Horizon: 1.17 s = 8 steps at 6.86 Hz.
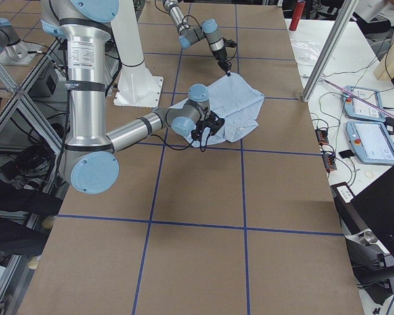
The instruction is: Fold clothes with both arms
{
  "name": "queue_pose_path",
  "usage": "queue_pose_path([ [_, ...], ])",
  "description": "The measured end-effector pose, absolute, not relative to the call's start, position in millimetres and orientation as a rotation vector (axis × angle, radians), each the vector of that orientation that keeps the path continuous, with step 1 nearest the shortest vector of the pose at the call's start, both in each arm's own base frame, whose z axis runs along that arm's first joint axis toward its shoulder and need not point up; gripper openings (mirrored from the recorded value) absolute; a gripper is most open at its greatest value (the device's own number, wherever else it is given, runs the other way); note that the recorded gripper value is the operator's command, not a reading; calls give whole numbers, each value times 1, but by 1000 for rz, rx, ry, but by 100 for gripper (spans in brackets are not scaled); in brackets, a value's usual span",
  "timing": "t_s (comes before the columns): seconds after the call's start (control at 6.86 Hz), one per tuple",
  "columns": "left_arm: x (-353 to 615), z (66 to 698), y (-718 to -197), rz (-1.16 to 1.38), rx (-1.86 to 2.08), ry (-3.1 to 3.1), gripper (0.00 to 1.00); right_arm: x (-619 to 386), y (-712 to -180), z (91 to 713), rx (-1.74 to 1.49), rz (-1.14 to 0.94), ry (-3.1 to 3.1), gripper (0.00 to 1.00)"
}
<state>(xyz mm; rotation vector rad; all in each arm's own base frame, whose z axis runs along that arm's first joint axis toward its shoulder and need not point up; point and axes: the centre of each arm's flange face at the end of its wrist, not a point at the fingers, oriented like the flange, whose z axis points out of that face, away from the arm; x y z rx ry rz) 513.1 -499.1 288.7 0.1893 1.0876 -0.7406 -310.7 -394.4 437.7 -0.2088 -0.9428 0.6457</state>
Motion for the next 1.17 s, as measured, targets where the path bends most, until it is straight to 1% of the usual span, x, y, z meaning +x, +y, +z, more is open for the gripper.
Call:
queue_pose_path([
  [0.44, 489, 291, -635, -746, 359, 1048, 0, -310, -394, 433, -208, 644, -951, 100],
  [0.58, 484, 299, -667, -735, 402, 1044, 35, -309, -394, 431, -207, 644, -955, 100],
  [0.73, 481, 303, -683, -725, 428, 1037, 45, -309, -394, 429, -205, 644, -960, 100],
  [1.02, 471, 292, -690, -697, 450, 1056, 45, -319, -402, 411, -190, 634, -991, 100],
  [1.17, 456, 283, -677, -665, 432, 1103, 44, -331, -407, 389, -178, 612, -1028, 100],
])
